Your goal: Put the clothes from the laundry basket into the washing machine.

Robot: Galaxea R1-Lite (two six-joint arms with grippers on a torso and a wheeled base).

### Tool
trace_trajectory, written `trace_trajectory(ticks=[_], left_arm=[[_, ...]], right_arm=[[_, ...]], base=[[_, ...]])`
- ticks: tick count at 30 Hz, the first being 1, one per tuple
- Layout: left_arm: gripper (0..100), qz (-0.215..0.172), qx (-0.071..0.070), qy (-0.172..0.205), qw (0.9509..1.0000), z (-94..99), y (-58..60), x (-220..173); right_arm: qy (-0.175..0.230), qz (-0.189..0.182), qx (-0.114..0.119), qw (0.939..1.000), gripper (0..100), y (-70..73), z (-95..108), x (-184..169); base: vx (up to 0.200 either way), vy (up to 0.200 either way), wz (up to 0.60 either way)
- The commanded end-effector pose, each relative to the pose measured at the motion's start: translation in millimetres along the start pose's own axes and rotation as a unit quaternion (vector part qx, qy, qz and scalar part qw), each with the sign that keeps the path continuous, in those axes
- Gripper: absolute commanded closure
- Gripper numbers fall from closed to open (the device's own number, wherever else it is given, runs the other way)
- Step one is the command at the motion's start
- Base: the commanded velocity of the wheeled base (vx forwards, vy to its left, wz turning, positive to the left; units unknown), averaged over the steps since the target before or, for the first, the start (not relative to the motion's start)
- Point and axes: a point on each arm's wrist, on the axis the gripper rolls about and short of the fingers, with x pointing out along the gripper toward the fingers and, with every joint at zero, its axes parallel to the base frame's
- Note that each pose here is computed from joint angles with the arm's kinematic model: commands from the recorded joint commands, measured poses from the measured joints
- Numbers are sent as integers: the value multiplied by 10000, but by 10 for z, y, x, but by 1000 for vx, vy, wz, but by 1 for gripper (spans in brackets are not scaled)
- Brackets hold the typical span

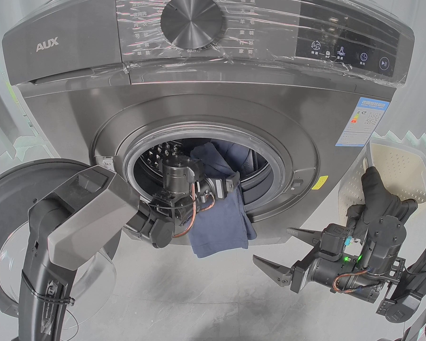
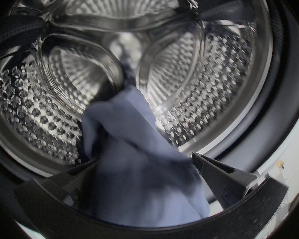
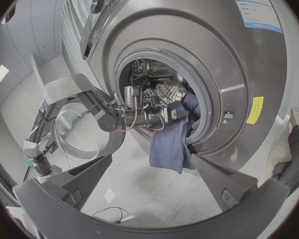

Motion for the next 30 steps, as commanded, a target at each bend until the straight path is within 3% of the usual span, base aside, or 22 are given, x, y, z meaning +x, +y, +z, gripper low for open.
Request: trace_trajectory(ticks=[1,4,17,18,25,30], left_arm=[[0,-418,96,500,9978,-34,-208,-270],[0,-456,248,610,9968,-128,-224,-263],[0,-354,529,793,9948,-422,-102,-70],[100,-324,536,748,9952,-406,-90,-53],[100,-275,508,453,9973,-235,-55,-2],[100,-203,451,-25,9988,45,-17,61]], right_arm=[[4,2,-1,10000,0,1,-2,2],[4,2,-1,10000,0,1,-2,2],[-10,19,-2,10000,0,6,4,6],[-10,11,-1,10000,0,2,4,7],[22,23,-2,10000,0,5,-10,15],[22,23,-2,10000,0,5,-11,20]], base=[[0,0,0],[0,0,0],[0,0,0],[0,0,0],[0,0,0],[0,0,0]])
